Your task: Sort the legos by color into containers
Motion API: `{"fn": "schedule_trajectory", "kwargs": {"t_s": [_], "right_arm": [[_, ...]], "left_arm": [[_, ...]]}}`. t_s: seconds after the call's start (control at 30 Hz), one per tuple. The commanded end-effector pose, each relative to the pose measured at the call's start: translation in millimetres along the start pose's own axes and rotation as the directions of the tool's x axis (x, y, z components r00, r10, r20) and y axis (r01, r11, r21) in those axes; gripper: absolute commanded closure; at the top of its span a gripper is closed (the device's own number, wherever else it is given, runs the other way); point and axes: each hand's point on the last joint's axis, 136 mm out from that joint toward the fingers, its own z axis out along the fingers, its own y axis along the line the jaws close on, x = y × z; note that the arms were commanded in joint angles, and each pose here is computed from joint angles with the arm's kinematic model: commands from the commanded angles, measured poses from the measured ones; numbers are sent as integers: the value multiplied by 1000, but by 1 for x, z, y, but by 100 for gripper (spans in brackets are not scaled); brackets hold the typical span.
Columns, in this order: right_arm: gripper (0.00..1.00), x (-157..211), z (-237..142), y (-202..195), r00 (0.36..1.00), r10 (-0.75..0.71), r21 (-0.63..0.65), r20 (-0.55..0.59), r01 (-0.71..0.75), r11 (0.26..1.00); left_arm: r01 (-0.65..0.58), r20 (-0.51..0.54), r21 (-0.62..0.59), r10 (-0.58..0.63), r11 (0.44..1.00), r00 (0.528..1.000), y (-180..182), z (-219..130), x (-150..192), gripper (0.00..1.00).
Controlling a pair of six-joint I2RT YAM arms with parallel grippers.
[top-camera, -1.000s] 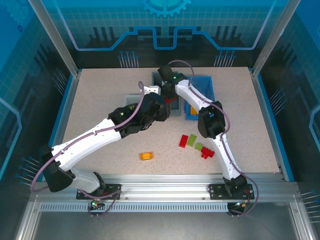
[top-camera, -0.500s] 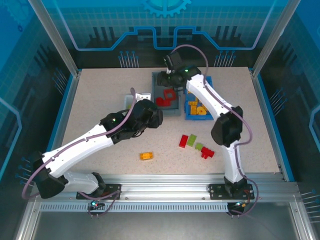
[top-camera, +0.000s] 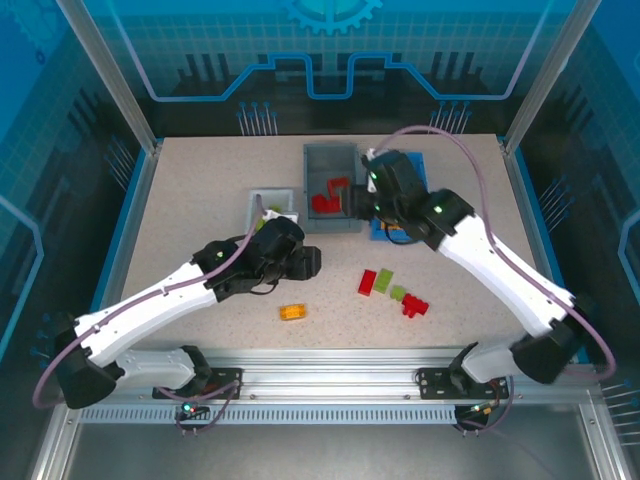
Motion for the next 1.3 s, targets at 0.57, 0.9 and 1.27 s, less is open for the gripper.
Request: {"fn": "schedule_trajectory", "kwargs": {"t_s": [0.57, 0.9, 1.27], "right_arm": [[45, 124, -136, -114, 976, 211, 225, -56, -194, 955], [45, 121, -146, -119, 973, 227, 172, 44, -231, 958], [45, 123, -144, -118, 974, 224, 162, 41, -228, 960]], "left_arm": [[-238, -222, 139, 265, 961, 938, -124, 126, 69, 38], [-333, -253, 22, 328, 943, 910, -129, 199, 34, 39], [-365, -344, -36, 331, 930, 879, -107, 244, 46, 37]]}}
